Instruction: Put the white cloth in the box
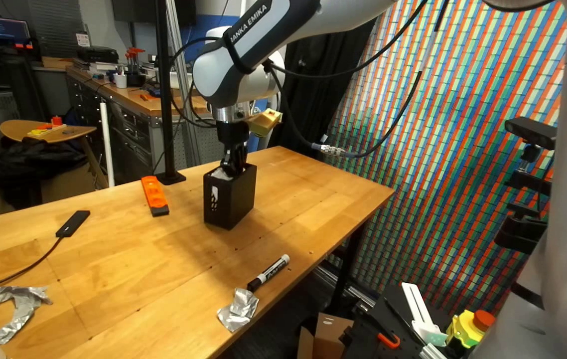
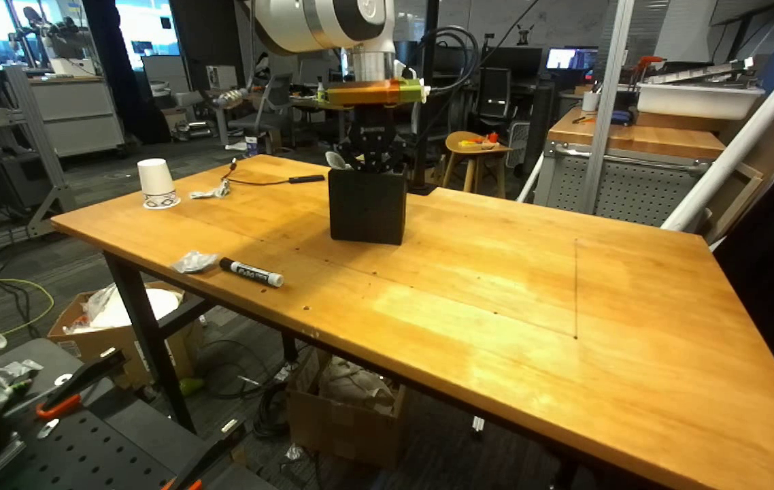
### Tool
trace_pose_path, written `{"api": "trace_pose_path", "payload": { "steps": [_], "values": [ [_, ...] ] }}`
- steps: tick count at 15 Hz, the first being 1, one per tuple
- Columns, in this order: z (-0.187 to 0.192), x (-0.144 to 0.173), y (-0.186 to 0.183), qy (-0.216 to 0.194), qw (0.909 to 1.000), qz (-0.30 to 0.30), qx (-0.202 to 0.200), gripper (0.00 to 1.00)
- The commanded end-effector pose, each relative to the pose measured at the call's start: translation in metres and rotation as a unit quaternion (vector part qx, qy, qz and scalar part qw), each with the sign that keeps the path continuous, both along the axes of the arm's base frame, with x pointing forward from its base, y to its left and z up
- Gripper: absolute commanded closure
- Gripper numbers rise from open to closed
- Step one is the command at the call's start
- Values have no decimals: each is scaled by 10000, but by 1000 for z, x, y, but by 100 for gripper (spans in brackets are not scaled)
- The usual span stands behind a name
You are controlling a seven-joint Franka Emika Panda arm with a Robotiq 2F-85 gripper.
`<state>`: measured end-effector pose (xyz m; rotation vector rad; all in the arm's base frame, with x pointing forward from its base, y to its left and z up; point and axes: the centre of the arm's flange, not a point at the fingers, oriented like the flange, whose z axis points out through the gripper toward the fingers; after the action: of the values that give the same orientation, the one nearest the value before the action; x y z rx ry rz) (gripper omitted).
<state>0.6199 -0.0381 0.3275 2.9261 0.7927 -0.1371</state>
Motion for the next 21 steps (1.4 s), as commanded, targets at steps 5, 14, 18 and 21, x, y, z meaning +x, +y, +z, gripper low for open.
{"api": "trace_pose_path", "payload": {
  "steps": [5,14,18,21],
  "values": [
    [-46,2,6,443,9984,24,344,100],
    [40,-20,9,-55,9999,-89,134,100],
    [83,-24,21,-374,9993,-7,55,100],
    [99,-17,34,-584,9982,91,74,100]
  ]
}}
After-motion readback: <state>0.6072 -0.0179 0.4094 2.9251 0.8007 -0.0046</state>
